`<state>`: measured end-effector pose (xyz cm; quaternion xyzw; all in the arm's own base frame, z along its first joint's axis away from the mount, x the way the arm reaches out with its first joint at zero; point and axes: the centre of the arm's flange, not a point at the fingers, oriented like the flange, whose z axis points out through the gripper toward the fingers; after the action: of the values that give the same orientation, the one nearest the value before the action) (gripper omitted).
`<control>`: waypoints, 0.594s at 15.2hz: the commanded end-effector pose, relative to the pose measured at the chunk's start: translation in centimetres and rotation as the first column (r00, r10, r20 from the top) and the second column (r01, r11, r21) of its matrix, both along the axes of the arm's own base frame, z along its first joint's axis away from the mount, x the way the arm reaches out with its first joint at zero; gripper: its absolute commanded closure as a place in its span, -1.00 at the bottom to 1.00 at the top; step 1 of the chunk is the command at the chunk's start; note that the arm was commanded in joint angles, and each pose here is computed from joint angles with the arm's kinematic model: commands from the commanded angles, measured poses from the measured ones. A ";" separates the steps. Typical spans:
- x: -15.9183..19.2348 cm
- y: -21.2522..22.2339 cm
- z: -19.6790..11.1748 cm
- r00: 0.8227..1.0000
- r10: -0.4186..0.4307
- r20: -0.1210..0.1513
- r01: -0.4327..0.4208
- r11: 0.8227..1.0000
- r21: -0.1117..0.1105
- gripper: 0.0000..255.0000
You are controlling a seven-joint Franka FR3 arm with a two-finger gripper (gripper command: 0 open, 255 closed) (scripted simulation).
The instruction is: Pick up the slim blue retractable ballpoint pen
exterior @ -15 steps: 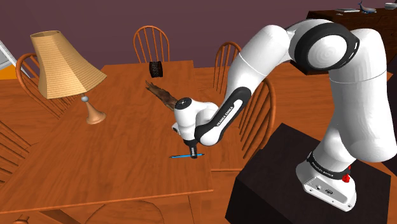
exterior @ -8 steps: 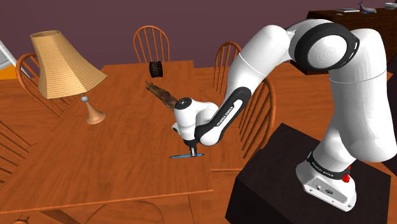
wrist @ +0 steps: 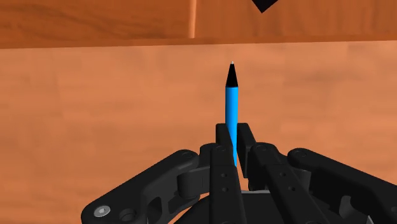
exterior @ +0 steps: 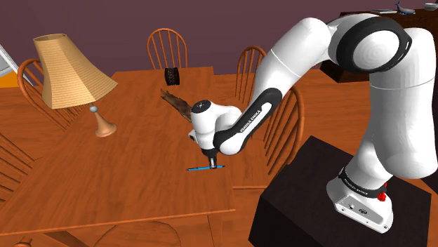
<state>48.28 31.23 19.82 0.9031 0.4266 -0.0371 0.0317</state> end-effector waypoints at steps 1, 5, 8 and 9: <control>0.0 -0.1 1.0 1.000 0.000 0.000 0.000 1.000 0.000 1.00; 0.0 -0.1 3.1 1.000 0.000 0.000 0.000 1.000 0.000 1.00; 0.0 -0.1 4.7 1.000 0.000 0.000 0.000 1.000 0.000 1.00; 0.0 -0.1 4.8 1.000 0.000 0.000 0.000 1.000 0.000 1.00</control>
<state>48.25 31.17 24.33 0.9031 0.4267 -0.0369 0.0317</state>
